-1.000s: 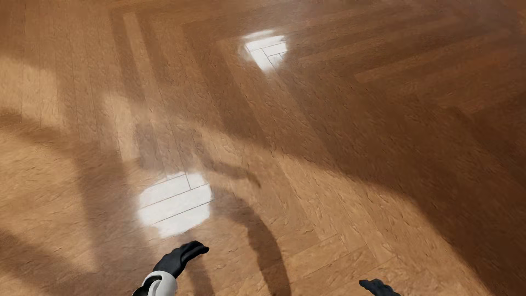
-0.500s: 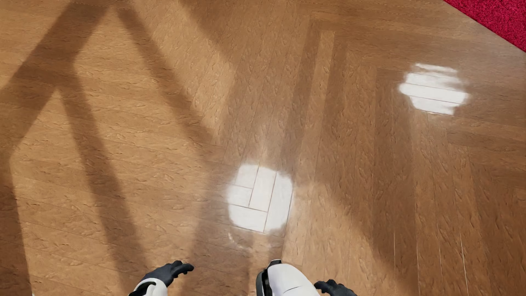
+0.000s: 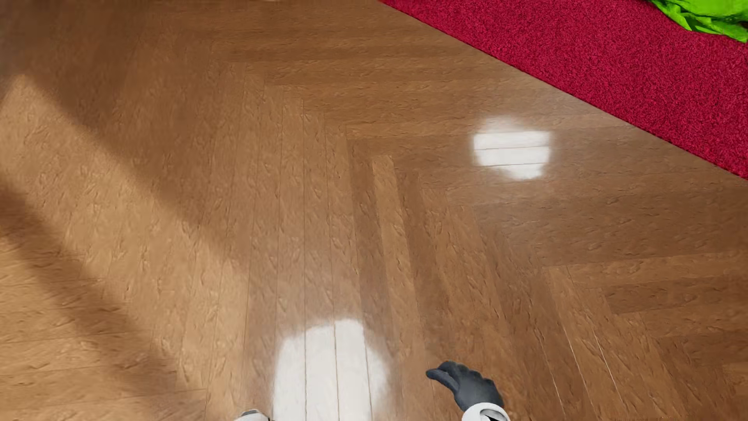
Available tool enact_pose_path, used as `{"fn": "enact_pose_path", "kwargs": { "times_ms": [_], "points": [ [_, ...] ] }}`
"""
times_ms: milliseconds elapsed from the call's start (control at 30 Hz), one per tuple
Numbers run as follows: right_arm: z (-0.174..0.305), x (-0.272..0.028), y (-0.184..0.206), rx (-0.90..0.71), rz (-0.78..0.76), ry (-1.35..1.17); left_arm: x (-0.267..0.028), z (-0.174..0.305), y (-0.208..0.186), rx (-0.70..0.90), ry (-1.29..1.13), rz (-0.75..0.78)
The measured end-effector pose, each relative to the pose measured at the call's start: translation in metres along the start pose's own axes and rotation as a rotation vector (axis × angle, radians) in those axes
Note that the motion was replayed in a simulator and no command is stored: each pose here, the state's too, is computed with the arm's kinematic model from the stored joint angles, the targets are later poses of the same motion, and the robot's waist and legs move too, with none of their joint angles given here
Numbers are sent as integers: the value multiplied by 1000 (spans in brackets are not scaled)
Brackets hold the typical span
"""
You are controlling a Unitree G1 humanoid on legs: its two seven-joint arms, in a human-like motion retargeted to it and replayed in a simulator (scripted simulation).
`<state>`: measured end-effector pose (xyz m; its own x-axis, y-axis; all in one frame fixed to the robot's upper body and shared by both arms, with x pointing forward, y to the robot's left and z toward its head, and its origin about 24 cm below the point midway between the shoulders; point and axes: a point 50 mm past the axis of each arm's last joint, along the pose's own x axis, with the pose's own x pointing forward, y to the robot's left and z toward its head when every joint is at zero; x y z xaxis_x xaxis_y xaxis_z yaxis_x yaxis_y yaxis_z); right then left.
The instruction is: Approach the bed
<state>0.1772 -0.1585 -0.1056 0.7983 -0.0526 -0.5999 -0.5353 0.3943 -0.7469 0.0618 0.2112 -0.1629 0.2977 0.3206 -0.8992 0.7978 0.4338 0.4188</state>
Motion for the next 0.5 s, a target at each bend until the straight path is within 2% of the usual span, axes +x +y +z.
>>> {"fn": "enact_pose_path", "kwargs": {
  "times_ms": [33, 100, 133, 167, 200, 267, 300, 333, 367, 400, 433, 467, 500],
  "points": [
    [-13, -7, 33, -87, 195, 57, 0, 27, 32, -65, -123, 130],
    [-51, -34, 82, -195, 581, 164, -12, 65, 99, -323, -348, 412],
    [-71, -49, 95, -214, 717, 211, -25, 79, 135, -443, -438, 550],
    [-89, -62, 101, -198, 777, 262, -41, 92, 170, -553, -520, 683],
    [-105, -72, 103, -131, 753, 347, -62, 103, 199, -655, -610, 798],
    [-136, -99, 109, 92, 553, 663, -98, 115, 226, -760, -797, 911],
    [-141, -115, 118, 177, 465, 829, -106, 115, 224, -719, -841, 919],
    [-134, -123, 128, 255, 428, 921, -106, 111, 217, -612, -831, 918],
    [-119, -119, 135, 339, 438, 909, -101, 105, 208, -473, -779, 910],
    [-102, -103, 133, 367, 458, 816, -90, 100, 194, -346, -707, 870],
    [-86, -79, 119, 291, 429, 693, -74, 95, 175, -253, -632, 769],
    [-69, -50, 93, 172, 313, 577, -52, 89, 148, -181, -552, 604],
    [-47, -23, 63, 124, 151, 470, -31, 77, 117, -103, -461, 401]
  ]
}}
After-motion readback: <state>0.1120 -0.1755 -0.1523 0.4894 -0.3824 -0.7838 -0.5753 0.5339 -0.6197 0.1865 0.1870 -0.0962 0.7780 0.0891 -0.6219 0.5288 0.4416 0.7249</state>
